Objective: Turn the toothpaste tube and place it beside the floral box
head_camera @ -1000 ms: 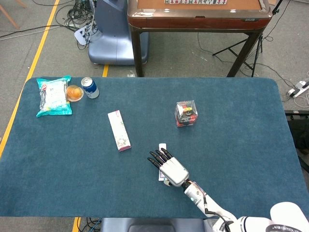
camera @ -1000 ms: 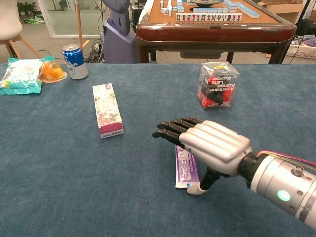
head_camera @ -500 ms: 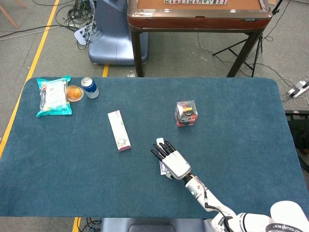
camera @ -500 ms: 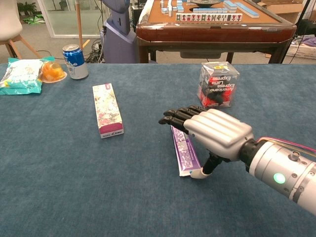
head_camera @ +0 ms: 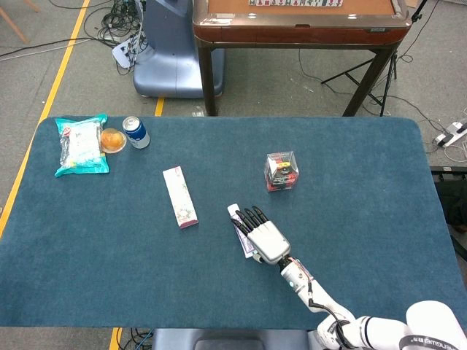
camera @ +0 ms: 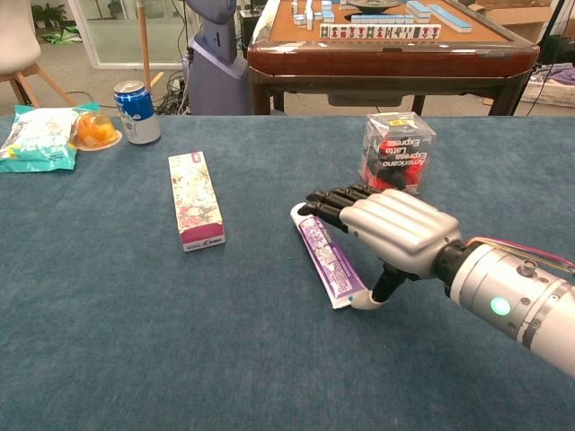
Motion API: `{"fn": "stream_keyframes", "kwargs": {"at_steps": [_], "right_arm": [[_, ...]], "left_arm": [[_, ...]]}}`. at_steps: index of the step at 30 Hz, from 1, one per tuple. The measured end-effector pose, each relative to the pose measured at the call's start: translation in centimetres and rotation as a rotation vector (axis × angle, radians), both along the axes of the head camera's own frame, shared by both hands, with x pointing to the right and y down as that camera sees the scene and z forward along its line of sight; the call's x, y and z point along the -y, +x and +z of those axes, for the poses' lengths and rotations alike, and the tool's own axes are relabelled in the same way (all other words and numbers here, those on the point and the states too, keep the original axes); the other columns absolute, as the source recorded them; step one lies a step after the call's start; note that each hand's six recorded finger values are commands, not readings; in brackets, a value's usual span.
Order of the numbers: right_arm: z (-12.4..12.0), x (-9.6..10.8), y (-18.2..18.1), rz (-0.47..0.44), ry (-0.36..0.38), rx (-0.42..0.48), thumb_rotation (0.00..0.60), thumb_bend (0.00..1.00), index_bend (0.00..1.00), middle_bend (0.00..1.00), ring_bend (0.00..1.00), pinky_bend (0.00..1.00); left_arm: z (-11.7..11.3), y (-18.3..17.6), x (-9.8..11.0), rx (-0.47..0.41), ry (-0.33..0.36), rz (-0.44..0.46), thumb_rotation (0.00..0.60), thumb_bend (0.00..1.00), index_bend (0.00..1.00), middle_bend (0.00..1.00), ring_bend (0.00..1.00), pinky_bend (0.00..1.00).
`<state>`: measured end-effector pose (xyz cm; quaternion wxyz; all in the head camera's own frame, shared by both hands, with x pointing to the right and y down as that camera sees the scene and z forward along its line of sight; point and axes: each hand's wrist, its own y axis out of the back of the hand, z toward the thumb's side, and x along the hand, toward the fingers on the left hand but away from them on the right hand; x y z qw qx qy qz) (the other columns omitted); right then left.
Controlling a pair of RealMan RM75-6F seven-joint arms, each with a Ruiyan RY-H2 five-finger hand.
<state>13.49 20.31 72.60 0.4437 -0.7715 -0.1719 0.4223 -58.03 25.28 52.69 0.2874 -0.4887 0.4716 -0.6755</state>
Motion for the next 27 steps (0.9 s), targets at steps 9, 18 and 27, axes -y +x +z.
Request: {"fn": "stream_keyframes", "kwargs": {"at_steps": [9,18,27], "right_arm": [[0.8,1.3,-0.1,0.025,0.004,-0.013,0.6,0.0,0.09,0.0,0.0,0.06],[1.5,2.3,-0.6,0.052,0.004,-0.01,0.6,0.0,0.09,0.0,0.0,0.06],[1.6,2.7,-2.1,0.059,-0.004,0.02,0.6,0.0,0.09,0.0,0.0,0.06]], "left_arm": [[0.0,-0.1,-0.1,0.002,-0.002,-0.003,0.6,0.24,0.66,0.61,0.43,0.51],[-0.2,-0.4,-0.1,0.003,0.007,-0.017,0.6,0.24,0.66,0.61,0.44,0.51],[-0.6,-1.0,-0.1,0.006,0.018,-0.034,0.6,0.24,0.66,0.61,0.44,0.51]]}}
